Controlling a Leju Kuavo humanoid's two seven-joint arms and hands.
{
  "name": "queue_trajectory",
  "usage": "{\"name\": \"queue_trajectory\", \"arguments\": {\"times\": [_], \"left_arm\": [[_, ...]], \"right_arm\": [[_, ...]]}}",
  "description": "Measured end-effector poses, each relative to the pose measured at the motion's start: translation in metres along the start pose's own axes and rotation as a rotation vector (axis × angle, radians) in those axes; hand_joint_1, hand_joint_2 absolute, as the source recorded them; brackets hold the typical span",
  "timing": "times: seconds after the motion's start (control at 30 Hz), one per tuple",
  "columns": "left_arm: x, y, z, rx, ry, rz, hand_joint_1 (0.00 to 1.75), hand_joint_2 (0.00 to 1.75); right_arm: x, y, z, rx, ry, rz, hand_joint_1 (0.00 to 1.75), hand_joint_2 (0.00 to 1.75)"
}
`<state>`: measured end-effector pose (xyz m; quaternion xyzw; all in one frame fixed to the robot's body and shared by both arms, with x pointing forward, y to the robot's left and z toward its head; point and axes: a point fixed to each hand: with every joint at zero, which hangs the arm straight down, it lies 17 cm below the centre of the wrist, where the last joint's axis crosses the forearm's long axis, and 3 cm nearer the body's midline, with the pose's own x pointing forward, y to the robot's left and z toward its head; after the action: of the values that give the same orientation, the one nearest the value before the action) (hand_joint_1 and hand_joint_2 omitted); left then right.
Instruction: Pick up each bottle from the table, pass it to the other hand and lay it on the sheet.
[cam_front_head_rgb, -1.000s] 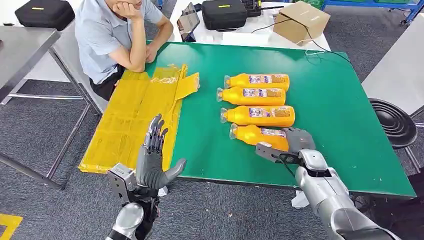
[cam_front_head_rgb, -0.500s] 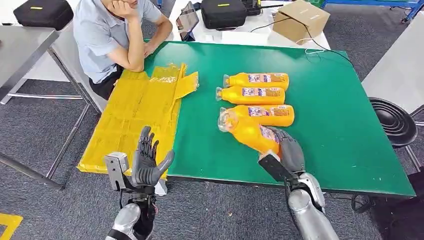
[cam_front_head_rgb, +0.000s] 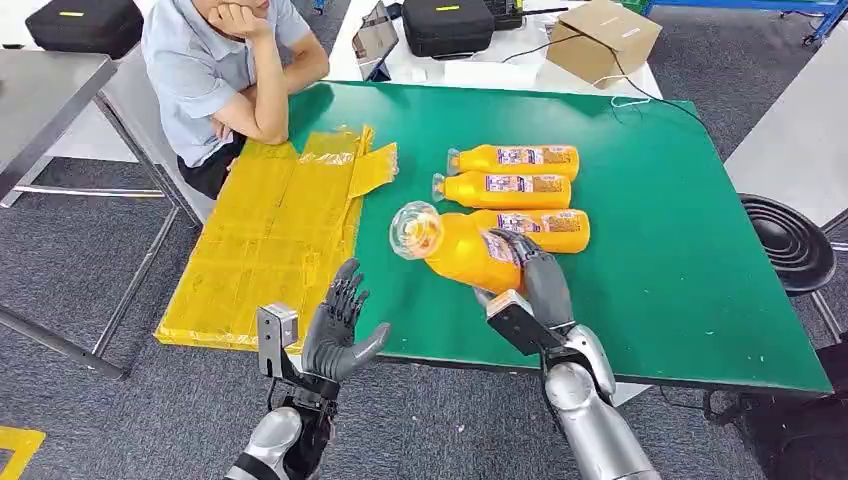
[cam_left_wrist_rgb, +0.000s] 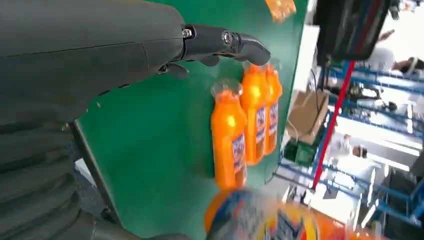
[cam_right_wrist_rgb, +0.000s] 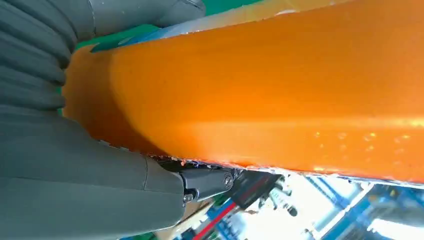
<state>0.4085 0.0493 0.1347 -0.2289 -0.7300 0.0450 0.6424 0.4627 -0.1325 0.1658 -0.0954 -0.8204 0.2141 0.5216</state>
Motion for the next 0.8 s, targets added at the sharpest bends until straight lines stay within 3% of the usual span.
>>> {"name": "queue_trajectory", "arguments": {"times": [0.1, 0.3, 0.67, 0.8], "left_arm": [[0.005, -0.016, 0.003, -0.056, -0.025, -0.023, 0.00, 1.75], [0.023, -0.013, -0.006, -0.003, -0.096, -0.082, 0.00, 1.75], [0.036, 0.000, -0.013, 0.104, -0.135, -0.067, 0.00, 1.75], [0.036, -0.010, -0.011, 0.052, -0.102, 0.090, 0.00, 1.75]], "right_arm": [[0.013, 0.033, -0.010, 0.099, -0.031, 0.014, 1.75, 1.75], [0.033, 0.086, -0.009, 0.219, -0.056, -0.027, 1.75, 1.75], [0.051, 0.131, 0.002, 0.318, -0.071, -0.045, 1.75, 1.75], [0.056, 0.137, 0.003, 0.331, -0.081, -0.046, 1.75, 1.75]]}}
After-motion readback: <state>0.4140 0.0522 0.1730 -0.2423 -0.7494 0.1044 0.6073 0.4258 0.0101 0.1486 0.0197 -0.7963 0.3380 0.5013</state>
